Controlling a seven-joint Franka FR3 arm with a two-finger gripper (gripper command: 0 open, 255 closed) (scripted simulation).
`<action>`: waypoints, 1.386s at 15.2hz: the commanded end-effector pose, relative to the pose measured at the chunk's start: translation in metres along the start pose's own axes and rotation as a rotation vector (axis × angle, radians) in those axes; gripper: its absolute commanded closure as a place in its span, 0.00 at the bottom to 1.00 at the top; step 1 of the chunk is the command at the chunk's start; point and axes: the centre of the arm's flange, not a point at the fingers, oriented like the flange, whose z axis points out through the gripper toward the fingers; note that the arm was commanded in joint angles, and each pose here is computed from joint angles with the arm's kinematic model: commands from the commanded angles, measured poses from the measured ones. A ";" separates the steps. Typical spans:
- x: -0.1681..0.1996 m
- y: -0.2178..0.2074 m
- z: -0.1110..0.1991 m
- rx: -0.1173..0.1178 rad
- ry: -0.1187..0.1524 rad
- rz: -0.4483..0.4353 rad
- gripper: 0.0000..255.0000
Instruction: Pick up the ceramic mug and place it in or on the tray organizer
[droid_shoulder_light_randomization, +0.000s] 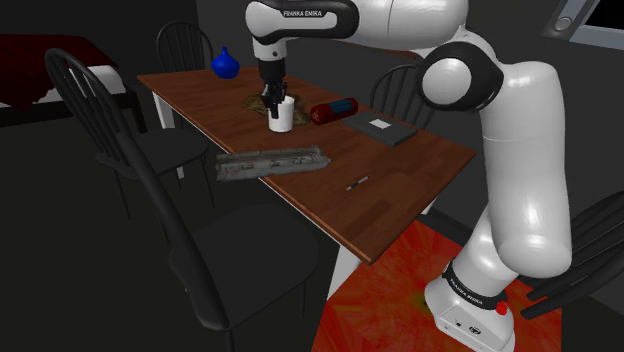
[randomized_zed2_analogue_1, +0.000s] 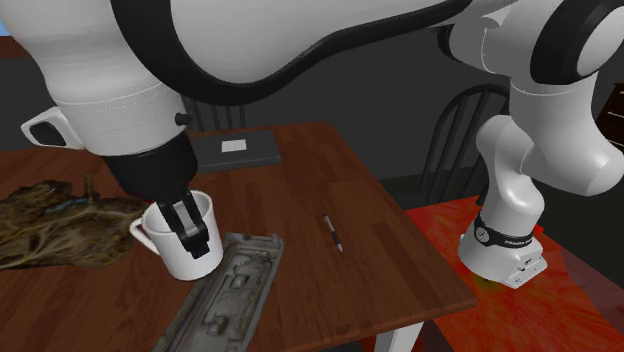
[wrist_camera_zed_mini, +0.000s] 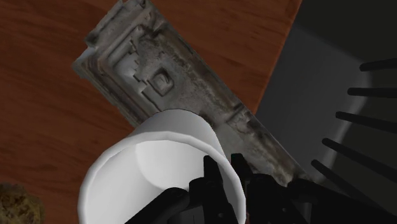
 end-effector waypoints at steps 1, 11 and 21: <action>0.013 -0.022 -0.005 0.000 0.000 0.001 1.00; 0.019 -0.025 0.048 0.000 0.000 0.001 1.00; 0.023 -0.028 0.087 0.000 0.000 0.001 1.00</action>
